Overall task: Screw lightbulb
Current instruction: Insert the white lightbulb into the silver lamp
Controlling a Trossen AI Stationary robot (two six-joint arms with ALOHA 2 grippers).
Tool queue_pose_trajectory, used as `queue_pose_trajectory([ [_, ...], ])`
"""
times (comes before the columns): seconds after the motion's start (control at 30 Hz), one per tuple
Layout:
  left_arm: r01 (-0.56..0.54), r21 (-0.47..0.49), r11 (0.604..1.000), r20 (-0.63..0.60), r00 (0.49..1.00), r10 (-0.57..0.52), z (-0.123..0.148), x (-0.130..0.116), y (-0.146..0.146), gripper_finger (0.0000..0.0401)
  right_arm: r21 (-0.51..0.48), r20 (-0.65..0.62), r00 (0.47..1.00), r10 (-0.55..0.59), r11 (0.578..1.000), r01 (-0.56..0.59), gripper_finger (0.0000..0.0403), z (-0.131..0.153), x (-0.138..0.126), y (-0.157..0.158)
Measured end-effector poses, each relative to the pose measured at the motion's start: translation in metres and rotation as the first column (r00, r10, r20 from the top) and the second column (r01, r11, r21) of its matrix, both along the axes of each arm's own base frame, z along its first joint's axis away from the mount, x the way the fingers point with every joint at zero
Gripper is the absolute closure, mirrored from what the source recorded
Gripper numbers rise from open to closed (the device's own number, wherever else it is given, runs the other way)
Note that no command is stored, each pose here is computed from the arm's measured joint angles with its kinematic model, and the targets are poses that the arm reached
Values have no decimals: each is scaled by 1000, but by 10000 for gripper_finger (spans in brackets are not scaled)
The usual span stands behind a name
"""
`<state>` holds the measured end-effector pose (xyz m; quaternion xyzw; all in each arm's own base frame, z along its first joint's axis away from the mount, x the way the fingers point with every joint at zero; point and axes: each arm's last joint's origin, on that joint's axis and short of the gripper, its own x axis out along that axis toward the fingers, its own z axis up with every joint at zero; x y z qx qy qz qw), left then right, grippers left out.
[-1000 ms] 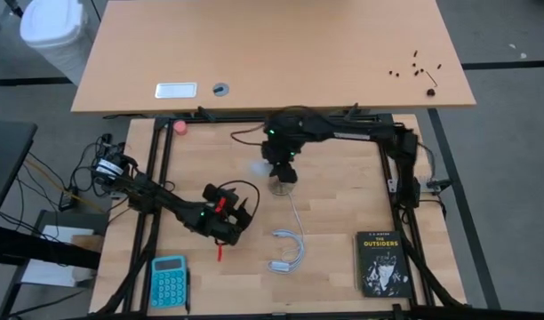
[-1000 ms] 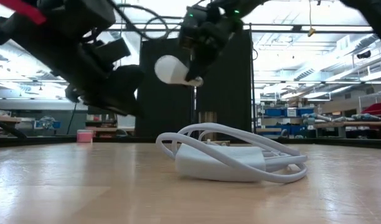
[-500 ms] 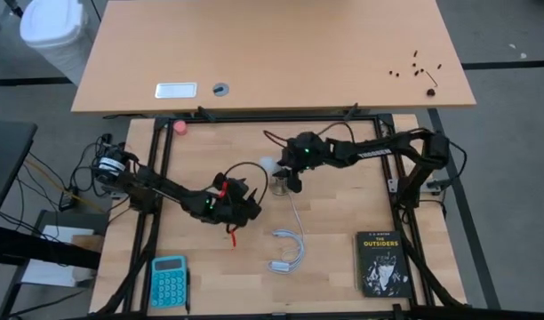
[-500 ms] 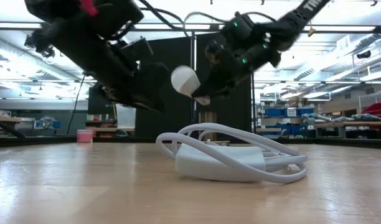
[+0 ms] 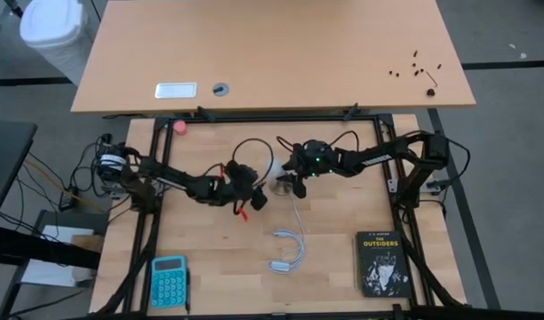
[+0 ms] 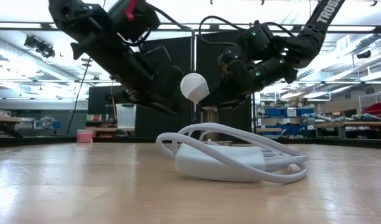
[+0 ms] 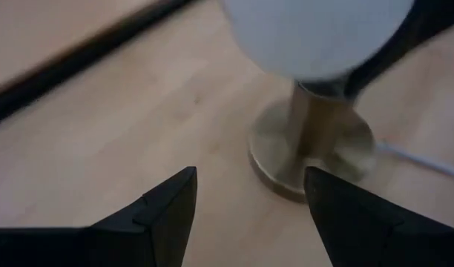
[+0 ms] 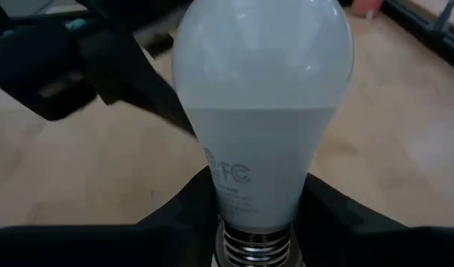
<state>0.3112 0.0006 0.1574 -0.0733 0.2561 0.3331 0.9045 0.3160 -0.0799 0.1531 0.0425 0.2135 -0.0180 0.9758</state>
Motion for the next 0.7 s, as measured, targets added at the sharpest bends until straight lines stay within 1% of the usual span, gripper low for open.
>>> queue_pose_trajectory([
  [0.07,46,-7,999,-10,999,-46,1,2,6,147,-6,5,1000,2,1000,-2,255,-2,-2,1],
  [0.13,60,16,998,-20,998,-60,2,2,11,147,-17,12,1000,-2,1000,3,253,-5,-5,1],
  [0.23,135,44,990,-45,990,-133,3,4,14,147,-30,24,1000,-8,1000,8,251,-7,-7,2],
  [0.33,223,33,974,-68,973,-220,3,5,17,147,-34,5,1000,-4,999,4,250,-11,-11,3],
  [0.47,327,33,945,-85,943,-323,3,7,17,147,-52,22,1000,-5,999,6,250,-16,-17,3],
  [0.53,355,56,933,-82,933,-350,5,8,16,147,-57,38,999,-9,998,11,250,-18,-21,3],
  [0.7,353,95,931,-8,935,-354,12,12,17,147,-61,51,999,-16,998,20,249,-23,-29,3],
])
